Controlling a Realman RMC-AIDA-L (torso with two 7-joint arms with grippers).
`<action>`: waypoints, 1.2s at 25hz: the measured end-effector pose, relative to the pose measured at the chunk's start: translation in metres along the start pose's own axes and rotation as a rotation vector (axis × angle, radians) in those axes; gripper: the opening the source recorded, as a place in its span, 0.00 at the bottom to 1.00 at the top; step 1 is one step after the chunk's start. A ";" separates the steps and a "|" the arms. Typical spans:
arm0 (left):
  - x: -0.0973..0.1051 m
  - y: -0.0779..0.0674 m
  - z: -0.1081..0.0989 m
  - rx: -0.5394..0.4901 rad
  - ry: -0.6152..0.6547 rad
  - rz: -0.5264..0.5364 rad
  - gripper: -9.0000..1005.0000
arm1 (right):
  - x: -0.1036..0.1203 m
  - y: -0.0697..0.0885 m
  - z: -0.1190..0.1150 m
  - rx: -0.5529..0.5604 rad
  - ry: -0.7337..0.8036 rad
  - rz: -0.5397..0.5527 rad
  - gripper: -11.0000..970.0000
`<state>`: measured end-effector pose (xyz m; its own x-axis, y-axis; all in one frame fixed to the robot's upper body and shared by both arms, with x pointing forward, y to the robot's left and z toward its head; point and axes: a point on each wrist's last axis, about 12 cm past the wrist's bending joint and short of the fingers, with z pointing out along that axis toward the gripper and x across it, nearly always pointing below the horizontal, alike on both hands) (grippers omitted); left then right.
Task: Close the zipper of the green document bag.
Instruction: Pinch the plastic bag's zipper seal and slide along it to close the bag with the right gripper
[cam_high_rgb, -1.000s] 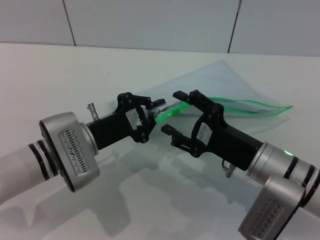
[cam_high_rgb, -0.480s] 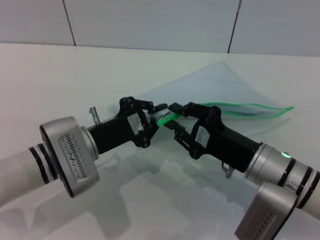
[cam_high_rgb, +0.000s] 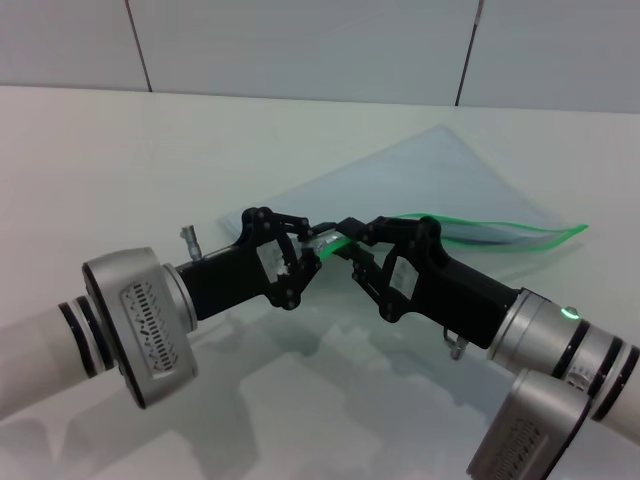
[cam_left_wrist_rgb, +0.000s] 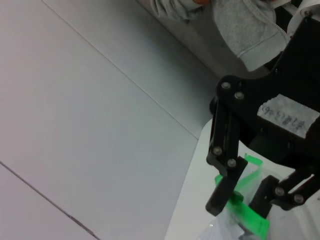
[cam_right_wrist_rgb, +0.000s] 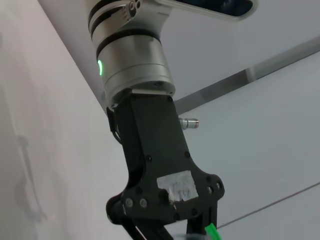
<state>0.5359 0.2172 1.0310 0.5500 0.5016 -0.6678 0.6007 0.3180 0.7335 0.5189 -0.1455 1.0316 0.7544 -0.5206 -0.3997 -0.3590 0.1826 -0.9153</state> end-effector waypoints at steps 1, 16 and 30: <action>0.000 0.000 0.000 0.000 0.000 0.000 0.06 | 0.000 0.000 0.000 0.001 0.002 -0.002 0.28; 0.001 -0.001 -0.001 0.001 0.004 0.003 0.05 | 0.002 0.006 -0.002 -0.031 0.029 0.002 0.11; 0.004 -0.006 -0.008 0.003 0.032 0.035 0.05 | -0.007 0.015 -0.005 -0.030 0.038 0.018 0.09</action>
<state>0.5296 0.2241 1.0243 0.5520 0.5376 -0.6374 0.5834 0.2972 0.7559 0.5058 -0.1433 1.0208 0.7268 -0.5487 -0.4131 -0.3887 0.1672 -0.9061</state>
